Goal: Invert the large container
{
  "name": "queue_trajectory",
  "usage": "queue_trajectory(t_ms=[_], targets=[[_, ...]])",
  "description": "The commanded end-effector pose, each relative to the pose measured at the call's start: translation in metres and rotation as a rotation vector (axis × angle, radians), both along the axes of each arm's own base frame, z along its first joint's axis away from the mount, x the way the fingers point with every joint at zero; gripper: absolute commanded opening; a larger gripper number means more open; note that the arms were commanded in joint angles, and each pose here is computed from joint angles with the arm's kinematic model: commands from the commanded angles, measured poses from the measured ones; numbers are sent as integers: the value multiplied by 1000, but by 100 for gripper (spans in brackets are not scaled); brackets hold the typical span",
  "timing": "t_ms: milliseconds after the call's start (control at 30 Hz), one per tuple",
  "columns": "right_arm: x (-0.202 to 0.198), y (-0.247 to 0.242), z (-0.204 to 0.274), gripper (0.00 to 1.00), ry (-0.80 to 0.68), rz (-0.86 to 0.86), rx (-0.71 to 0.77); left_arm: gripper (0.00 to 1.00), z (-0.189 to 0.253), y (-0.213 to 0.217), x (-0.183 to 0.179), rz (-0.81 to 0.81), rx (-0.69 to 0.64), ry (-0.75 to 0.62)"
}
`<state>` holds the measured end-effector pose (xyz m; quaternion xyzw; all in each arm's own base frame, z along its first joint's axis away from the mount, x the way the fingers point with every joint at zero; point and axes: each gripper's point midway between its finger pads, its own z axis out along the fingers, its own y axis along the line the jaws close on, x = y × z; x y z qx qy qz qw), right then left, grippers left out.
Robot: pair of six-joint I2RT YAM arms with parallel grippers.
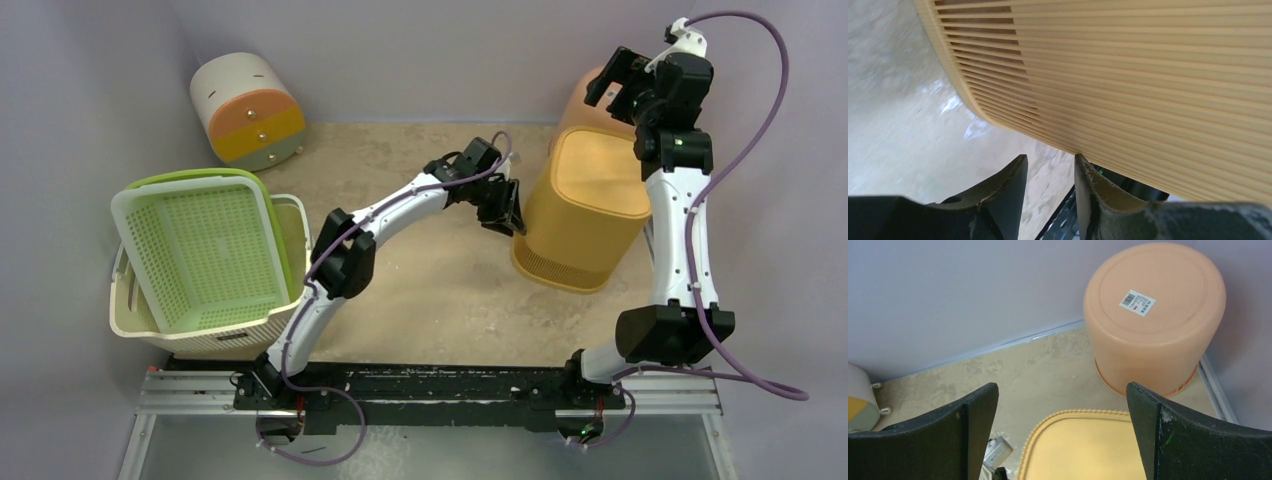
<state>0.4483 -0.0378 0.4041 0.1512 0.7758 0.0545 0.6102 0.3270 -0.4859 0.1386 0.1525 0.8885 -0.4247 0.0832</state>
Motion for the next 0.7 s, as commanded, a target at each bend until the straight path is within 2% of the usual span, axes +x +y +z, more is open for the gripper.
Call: queue_trajectory(t_ms=[0, 167, 300, 367, 500, 667], targets=[[-8, -9, 36, 100, -87, -51, -14, 37, 39, -39, 22, 43, -223, 11], [-12, -9, 37, 100, -87, -56, -15, 37, 38, -71, 3, -29, -397, 125], [-10, -3, 34, 100, -86, -20, -4, 37, 54, -105, -19, -98, -555, 218], [-9, 1, 32, 100, -85, 4, 2, 36, 57, -111, -23, -107, -588, 242], [-8, 3, 32, 100, -98, 16, -9, 36, 62, -98, -10, -67, -520, 146], [-4, 17, 14, 100, -72, 94, 10, 36, 73, -51, 10, -4, -303, -52]])
